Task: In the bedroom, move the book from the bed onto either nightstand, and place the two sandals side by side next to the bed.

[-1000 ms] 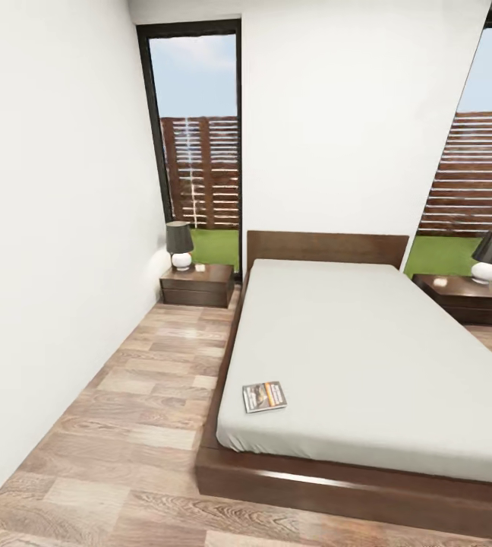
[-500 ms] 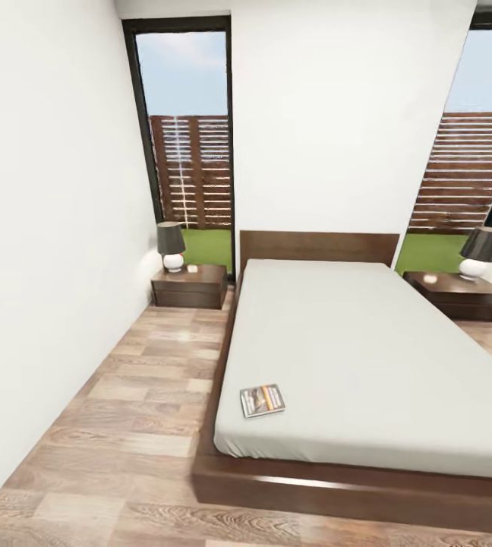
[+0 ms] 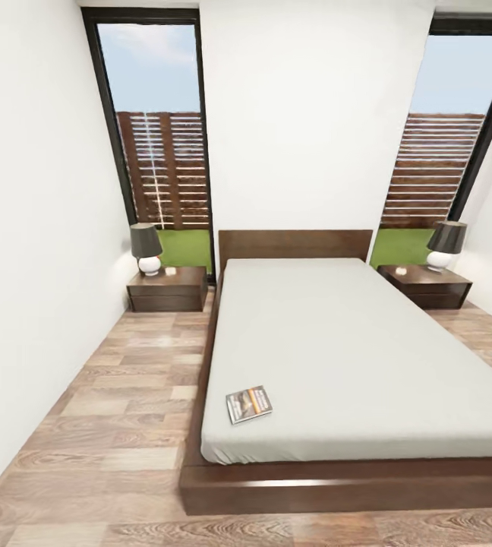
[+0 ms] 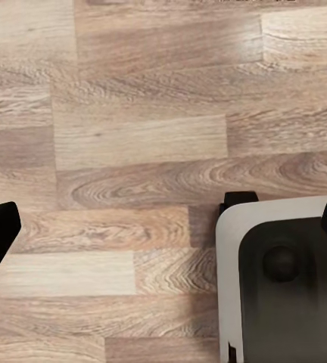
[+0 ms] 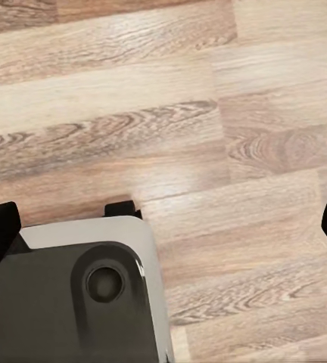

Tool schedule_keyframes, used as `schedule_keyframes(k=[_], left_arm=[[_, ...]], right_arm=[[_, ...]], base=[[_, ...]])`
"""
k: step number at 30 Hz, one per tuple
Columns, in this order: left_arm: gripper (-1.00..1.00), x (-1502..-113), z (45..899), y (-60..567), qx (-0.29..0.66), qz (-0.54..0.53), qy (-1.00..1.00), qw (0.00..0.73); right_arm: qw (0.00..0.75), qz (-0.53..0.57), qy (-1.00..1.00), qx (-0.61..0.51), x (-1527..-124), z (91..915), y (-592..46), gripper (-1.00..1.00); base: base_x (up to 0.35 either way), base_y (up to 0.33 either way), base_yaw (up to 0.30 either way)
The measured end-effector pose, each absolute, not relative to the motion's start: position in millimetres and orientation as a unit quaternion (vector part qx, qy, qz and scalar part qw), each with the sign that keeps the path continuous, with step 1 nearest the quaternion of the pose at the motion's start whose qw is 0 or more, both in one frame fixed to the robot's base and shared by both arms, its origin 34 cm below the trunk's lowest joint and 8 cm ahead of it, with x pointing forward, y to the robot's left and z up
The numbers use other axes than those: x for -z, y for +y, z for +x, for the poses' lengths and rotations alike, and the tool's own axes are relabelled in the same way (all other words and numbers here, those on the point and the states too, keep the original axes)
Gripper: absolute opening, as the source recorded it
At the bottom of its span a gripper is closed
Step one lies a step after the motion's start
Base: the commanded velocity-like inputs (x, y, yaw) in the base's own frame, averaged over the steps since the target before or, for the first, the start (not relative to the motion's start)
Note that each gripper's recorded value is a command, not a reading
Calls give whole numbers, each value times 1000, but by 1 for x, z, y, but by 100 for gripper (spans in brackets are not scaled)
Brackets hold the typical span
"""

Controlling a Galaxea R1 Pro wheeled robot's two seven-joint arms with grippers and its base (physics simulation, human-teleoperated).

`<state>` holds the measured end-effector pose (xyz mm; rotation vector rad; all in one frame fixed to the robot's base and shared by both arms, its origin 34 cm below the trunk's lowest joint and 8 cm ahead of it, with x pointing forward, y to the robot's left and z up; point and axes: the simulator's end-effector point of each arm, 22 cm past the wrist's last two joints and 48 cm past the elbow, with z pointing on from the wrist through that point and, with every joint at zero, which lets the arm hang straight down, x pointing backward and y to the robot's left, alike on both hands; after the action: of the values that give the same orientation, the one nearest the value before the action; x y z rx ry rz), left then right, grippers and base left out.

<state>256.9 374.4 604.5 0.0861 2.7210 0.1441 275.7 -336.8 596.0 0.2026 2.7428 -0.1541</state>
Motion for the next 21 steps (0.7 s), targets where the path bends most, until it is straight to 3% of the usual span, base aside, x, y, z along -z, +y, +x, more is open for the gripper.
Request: schedule_keyframes(k=[21], left_arm=[[100,-604,256,375,-53,30,977,205]], right_arm=[[191,72,977,55,-596,275,-337,100]], base=[[60,52,-148]])
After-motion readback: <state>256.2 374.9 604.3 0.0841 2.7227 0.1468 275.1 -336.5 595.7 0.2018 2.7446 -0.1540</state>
